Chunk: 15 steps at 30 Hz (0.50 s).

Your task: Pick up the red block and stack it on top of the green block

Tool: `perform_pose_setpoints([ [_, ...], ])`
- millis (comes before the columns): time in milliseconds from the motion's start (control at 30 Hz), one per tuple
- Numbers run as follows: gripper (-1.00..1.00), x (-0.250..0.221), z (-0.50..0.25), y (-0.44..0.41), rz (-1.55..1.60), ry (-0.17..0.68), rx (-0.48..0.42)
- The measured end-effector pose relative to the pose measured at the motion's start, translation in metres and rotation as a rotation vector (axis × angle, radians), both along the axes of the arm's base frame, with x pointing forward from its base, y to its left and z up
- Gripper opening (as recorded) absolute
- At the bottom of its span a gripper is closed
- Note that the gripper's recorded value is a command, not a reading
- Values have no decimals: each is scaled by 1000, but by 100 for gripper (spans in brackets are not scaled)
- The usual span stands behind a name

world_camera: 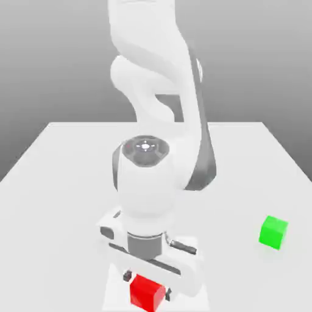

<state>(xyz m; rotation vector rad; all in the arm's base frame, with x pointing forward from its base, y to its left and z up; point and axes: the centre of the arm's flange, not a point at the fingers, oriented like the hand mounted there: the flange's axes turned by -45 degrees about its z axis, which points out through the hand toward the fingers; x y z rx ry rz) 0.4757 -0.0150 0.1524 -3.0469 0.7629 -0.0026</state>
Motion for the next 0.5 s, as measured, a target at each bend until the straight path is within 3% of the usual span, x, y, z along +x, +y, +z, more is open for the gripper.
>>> perform_pose_setpoints([
  [133,-100,0,-3,0,0,0,0],
  [300,-100,-1,51,4,3,0,1],
  [500,-100,-35,75,125,89,-1,13],
])
